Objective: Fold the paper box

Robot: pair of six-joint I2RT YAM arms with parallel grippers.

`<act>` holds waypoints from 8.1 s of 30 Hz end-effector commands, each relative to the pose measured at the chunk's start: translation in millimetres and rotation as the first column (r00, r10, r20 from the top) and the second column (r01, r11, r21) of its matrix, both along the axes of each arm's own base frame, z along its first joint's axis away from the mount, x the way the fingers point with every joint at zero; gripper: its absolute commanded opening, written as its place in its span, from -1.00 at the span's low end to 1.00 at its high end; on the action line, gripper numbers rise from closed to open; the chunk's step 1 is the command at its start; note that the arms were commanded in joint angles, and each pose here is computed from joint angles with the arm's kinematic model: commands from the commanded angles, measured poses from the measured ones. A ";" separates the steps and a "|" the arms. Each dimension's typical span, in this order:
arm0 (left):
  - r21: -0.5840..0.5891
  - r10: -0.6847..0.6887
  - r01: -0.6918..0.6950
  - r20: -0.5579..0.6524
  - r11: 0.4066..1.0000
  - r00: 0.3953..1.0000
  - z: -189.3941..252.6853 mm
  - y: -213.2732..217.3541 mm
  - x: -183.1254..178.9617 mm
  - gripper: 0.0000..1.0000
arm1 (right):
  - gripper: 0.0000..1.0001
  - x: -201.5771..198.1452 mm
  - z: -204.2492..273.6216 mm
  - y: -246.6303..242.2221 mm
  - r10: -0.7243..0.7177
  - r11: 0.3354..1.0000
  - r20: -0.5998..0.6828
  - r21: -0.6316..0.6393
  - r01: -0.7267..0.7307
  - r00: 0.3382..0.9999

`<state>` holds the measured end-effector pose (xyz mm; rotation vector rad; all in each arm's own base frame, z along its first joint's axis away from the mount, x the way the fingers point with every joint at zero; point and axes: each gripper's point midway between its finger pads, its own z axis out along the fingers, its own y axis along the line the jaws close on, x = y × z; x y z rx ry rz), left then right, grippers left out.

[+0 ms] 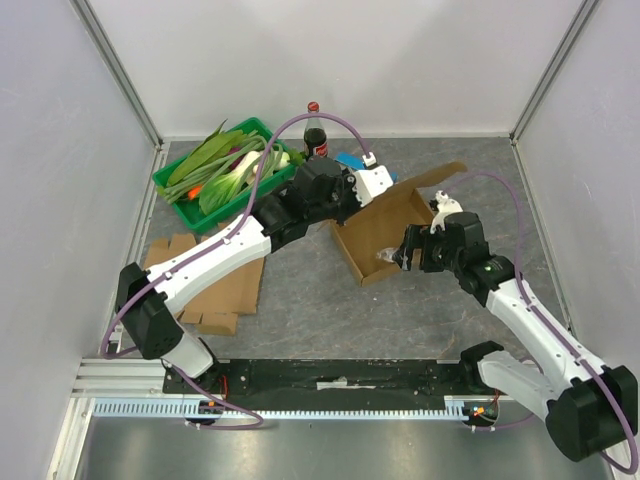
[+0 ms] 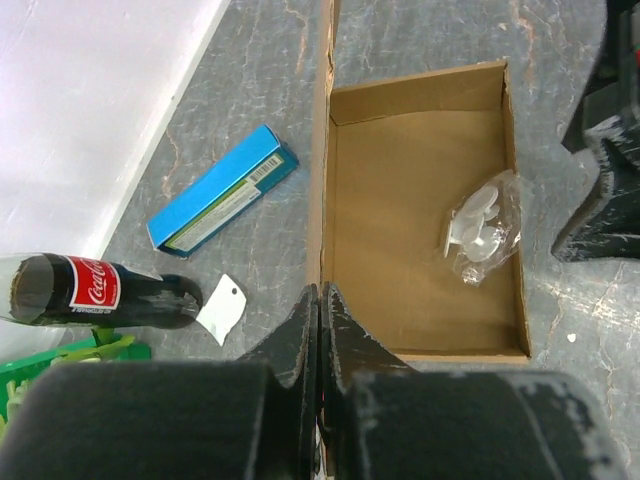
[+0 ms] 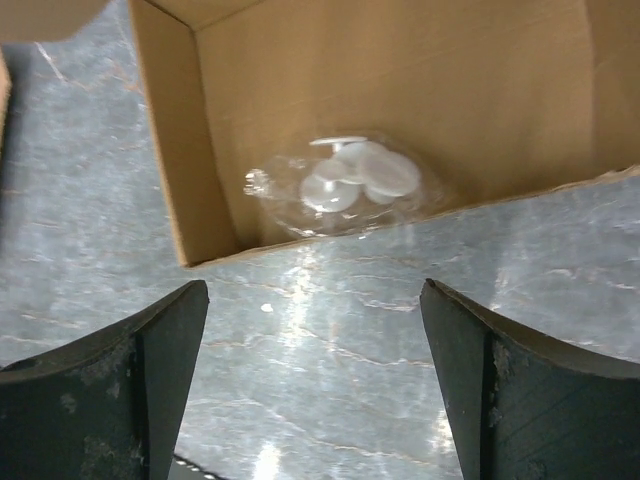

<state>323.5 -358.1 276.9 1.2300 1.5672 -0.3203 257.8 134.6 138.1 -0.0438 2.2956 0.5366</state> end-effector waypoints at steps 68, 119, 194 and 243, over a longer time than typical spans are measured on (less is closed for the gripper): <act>-0.020 -0.156 0.156 -0.046 0.988 0.987 31.8 38.9 5.8 -0.96 | 0.96 112.3 73.1 -125.9 -0.085 0.953 0.766 -0.123 0.276 0.637; -0.477 0.450 -0.492 -0.208 0.729 0.868 44.0 160.6 56.9 0.68 | -1.00 160.6 66.4 -54.4 0.362 0.917 0.728 -0.166 -0.363 0.582; -0.612 0.578 -0.704 -0.446 0.359 0.683 -47.6 83.5 87.1 -0.96 | -1.00 149.2 59.2 -54.1 -0.435 0.863 0.661 0.114 0.492 0.611; -0.537 0.567 -0.745 -0.495 0.396 0.658 -140.2 113.7 25.1 -0.96 | -0.81 57.4 -59.3 -49.1 -0.572 0.807 0.370 0.092 0.584 0.732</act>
